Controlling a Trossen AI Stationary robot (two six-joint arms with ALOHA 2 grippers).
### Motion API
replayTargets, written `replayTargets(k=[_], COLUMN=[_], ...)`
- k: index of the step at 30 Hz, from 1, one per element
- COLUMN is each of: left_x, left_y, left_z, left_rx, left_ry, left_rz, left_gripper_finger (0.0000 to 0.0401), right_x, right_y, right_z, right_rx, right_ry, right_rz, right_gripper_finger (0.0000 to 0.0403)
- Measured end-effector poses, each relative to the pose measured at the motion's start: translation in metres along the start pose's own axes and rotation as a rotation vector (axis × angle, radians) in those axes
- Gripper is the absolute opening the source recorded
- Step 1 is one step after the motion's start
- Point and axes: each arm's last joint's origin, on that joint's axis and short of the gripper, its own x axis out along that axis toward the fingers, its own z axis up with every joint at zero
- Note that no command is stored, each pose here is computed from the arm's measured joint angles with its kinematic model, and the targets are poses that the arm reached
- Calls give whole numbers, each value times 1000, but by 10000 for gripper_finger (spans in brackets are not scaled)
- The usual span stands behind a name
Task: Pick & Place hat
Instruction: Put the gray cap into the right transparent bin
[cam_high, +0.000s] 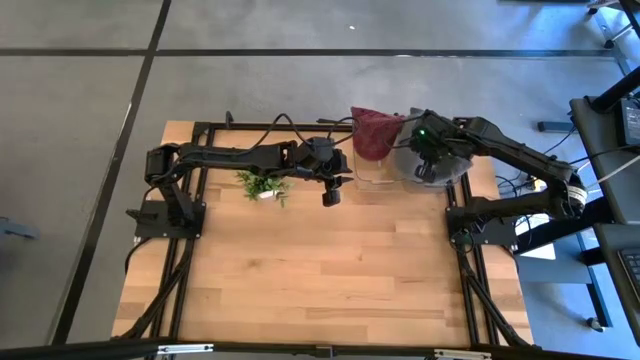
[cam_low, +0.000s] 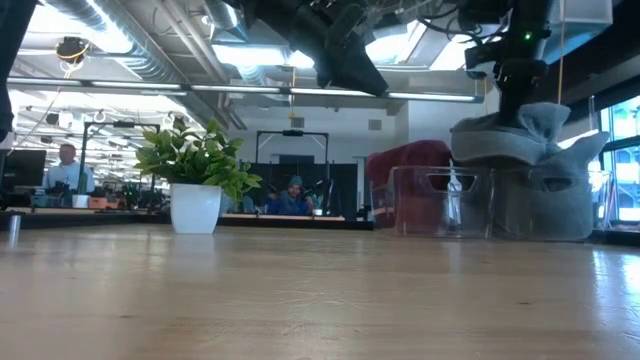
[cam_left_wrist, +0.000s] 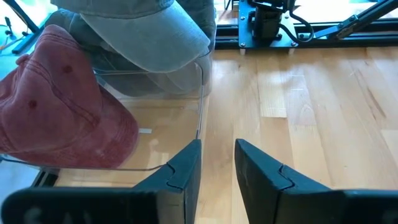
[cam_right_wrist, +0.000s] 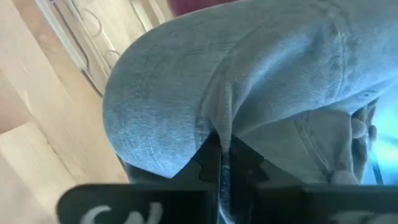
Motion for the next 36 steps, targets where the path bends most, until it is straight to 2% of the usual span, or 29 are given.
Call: replayTargets(k=[4,8,12,17,19,22,28,31,33,36], left_x=[0,0,0,0,0,0,0,0,0,0], left_y=[0,1,1,1,1,1,1,1,1,1], left_z=[0,0,0,0,0,0,0,0,0,0], left_rx=[0,-1,-1,-2,-7,-9,-20,-20,-20,-20], left_ry=[0,1,1,0,-1,-1,-3,-4,-4,-3], left_rz=[0,7,8,8,8,8,9,9,9,11], left_gripper_finger=[95,95,95,95,95,95,95,95,95,95], right_x=[-6,-33,-63,-74,-69,-53,-14,5,18,27], right_y=[-2,-3,3,21,30,41,50,54,58,63], right_z=[-3,-3,-11,-16,-18,-22,-37,-46,-50,-49], right_rx=[19,54,123,161,139,89,-24,-33,-16,-53], right_ry=[31,31,60,-11,16,63,141,157,155,161], right_rz=[-74,-137,-114,-36,-31,-108,-434,-549,-572,-568], right_gripper_finger=[11,7,6,6,6,6,6,6,6,6])
